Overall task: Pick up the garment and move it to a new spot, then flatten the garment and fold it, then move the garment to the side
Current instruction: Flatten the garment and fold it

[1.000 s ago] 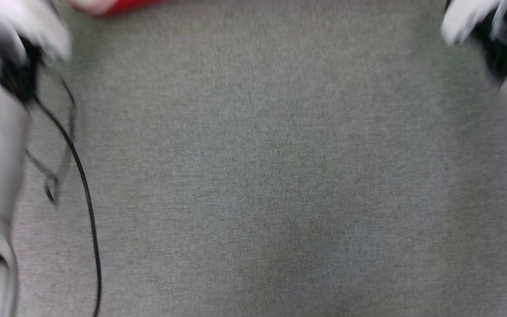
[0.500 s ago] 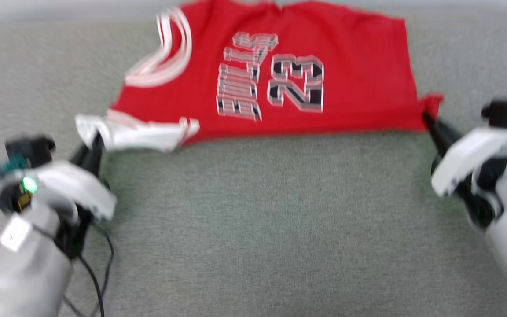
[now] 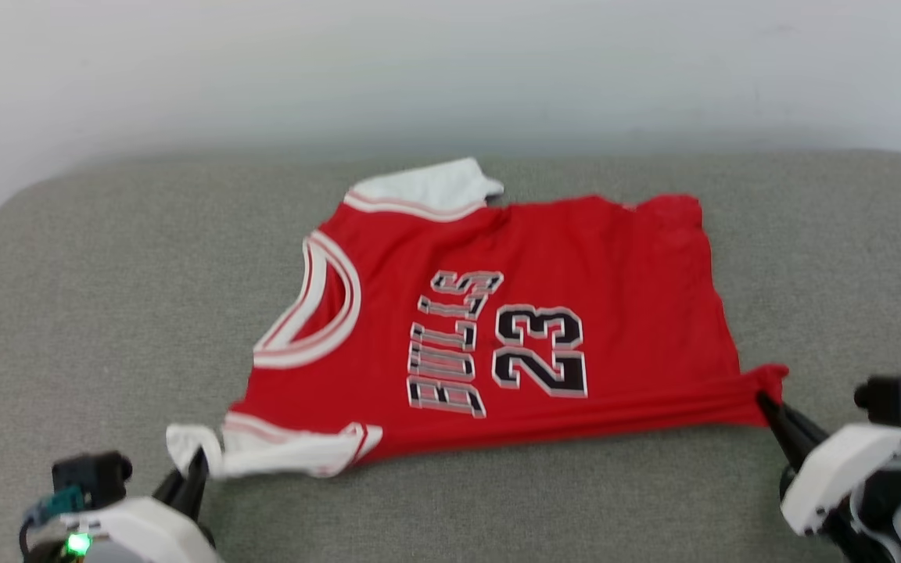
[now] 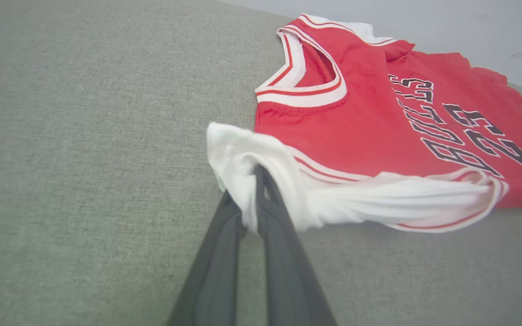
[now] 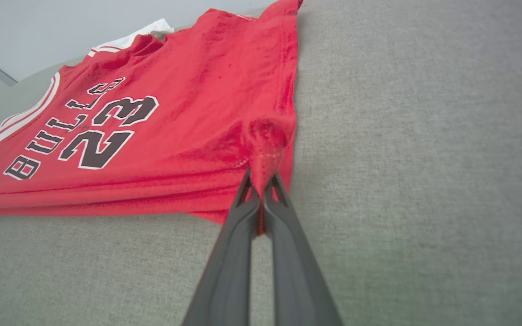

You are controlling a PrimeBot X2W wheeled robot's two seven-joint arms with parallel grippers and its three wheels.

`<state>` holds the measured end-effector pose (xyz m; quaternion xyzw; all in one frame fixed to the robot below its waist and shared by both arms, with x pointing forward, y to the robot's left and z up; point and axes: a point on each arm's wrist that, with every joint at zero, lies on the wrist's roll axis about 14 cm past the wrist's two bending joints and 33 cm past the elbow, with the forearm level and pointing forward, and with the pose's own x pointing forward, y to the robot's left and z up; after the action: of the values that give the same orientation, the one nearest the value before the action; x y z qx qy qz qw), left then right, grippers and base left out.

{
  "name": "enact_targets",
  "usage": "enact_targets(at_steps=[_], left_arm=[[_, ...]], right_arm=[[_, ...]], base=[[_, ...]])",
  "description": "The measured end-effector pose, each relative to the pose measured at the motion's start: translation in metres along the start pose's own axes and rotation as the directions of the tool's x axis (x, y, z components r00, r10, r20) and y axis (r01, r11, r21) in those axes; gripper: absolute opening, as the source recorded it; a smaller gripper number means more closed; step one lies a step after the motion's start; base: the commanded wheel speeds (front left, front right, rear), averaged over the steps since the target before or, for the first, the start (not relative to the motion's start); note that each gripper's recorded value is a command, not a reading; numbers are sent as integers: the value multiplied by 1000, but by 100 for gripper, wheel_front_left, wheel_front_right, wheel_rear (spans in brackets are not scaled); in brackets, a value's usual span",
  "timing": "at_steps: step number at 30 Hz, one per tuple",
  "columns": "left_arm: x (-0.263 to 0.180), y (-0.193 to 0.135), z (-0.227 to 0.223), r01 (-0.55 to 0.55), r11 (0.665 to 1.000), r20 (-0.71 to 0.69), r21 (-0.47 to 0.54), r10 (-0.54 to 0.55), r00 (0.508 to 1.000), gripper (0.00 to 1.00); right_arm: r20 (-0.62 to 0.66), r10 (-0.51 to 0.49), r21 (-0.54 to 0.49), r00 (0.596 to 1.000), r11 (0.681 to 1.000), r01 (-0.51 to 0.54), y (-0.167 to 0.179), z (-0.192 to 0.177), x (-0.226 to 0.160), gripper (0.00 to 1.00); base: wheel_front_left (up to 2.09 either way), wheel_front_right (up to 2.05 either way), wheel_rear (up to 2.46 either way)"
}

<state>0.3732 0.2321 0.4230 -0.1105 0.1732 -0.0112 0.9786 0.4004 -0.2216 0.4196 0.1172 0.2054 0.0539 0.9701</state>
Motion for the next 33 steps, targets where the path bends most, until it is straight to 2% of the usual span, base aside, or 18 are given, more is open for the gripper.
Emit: enact_targets(at_steps=[9, 15, 22, 29, 33], left_arm=[[-65, -2, -25, -31, 999, -83, -23, 29, 996, 0], [-82, 0, -19, -49, 999, -86, -22, 47, 995, 0], [-62, -18, 6, 24, 1000, -49, 9, -23, 999, 0], [-19, -37, 24, 90, 995, -17, 41, -89, 996, 0], [8, -42, 27, 107, 993, -16, 49, -107, 994, 0]], right_arm=[[-38, -40, 36, 998, 998, 42, -6, -38, -56, 0], [-68, -62, 62, 996, 996, 67, 1, -51, -80, 0], [-78, -87, 15, 993, 996, 88, 5, -39, -81, 0], [-54, -79, -25, 995, 997, 77, 11, -12, -53, 0], [-75, -72, -41, 995, 997, 69, 12, -9, -33, 0]], base=[[0, 0, 0], [0, 0, 0], [0, 0, 0], [0, 0, 0], [0, 0, 0]])
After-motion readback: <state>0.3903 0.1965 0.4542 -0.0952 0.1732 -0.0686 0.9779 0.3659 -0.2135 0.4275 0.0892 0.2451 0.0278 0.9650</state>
